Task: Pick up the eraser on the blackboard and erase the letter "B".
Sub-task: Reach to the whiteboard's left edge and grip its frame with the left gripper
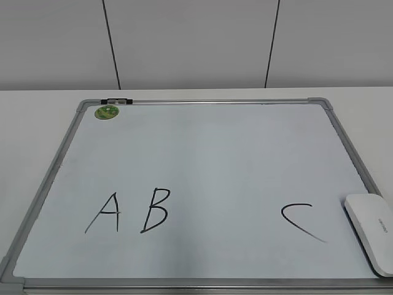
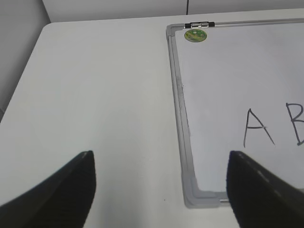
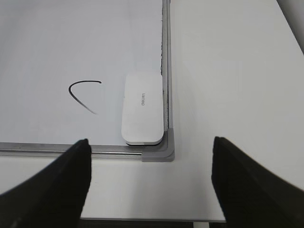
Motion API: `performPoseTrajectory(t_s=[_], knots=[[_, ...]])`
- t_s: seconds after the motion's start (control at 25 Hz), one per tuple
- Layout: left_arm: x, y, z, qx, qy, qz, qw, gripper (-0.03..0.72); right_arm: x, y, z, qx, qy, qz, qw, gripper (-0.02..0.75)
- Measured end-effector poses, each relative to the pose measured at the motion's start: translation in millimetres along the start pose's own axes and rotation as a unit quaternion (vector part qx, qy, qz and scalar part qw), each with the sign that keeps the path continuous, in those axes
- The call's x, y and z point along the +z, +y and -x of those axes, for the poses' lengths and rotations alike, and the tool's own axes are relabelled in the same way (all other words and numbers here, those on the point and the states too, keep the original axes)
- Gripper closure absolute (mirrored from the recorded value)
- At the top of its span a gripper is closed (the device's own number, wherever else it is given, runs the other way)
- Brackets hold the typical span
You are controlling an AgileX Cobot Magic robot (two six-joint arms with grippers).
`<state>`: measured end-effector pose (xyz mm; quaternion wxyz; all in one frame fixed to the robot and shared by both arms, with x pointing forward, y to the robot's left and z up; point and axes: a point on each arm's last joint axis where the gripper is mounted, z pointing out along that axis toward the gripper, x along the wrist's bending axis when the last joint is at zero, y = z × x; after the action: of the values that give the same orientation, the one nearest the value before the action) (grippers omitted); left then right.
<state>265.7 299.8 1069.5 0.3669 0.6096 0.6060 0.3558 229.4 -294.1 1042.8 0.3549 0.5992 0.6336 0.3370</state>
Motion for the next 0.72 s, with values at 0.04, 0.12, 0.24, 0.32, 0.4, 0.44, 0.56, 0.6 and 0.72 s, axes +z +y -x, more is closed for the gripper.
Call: performPoseTrajectory(t_s=[0.04, 0.12, 0.24, 0.32, 0.4, 0.44, 0.56, 0.6, 0.72], knots=[[8.0, 5.8, 0.1, -0.002, -0.002, -0.006, 1.000, 0.055, 0.0, 0.0, 0.0, 0.000, 0.000, 0.000, 1.000, 0.151], [25.0, 17.0, -0.1, -0.004, -0.002, -0.015, 1.000, 0.055, 0.0, 0.0, 0.0, 0.000, 0.000, 0.000, 1.000, 0.151], [54.8, 28.8, -0.4, -0.008, -0.002, -0.048, 0.999, 0.057, 0.0, 0.0, 0.0, 0.000, 0.000, 0.000, 1.000, 0.151], [75.2, 33.9, -0.5, -0.011, -0.003, -0.088, 0.996, 0.059, 0.0, 0.0, 0.0, 0.000, 0.000, 0.000, 1.000, 0.151], [92.6, 40.1, 0.2, -0.014, -0.007, -0.118, 0.993, 0.062, 0.0, 0.0, 0.0, 0.000, 0.000, 0.000, 1.000, 0.151], [102.1, 43.1, 0.7, -0.014, -0.009, -0.135, 0.991, 0.062, 0.0, 0.0, 0.0, 0.000, 0.000, 0.000, 1.000, 0.151], [128.9, 52.8, 4.2, -0.010, -0.017, -0.178, 0.984, 0.067, 0.0, 0.0, 0.0, 0.000, 0.000, 0.000, 1.000, 0.151], [139.4, 55.8, 5.8, -0.008, -0.020, -0.194, 0.981, 0.069, 0.0, 0.0, 0.0, 0.000, 0.000, 0.000, 1.000, 0.151], [168.6, 63.0, 11.5, -0.001, -0.028, -0.233, 0.972, 0.075, 0.0, 0.0, 0.0, 0.000, 0.000, 0.000, 1.000, 0.151]])
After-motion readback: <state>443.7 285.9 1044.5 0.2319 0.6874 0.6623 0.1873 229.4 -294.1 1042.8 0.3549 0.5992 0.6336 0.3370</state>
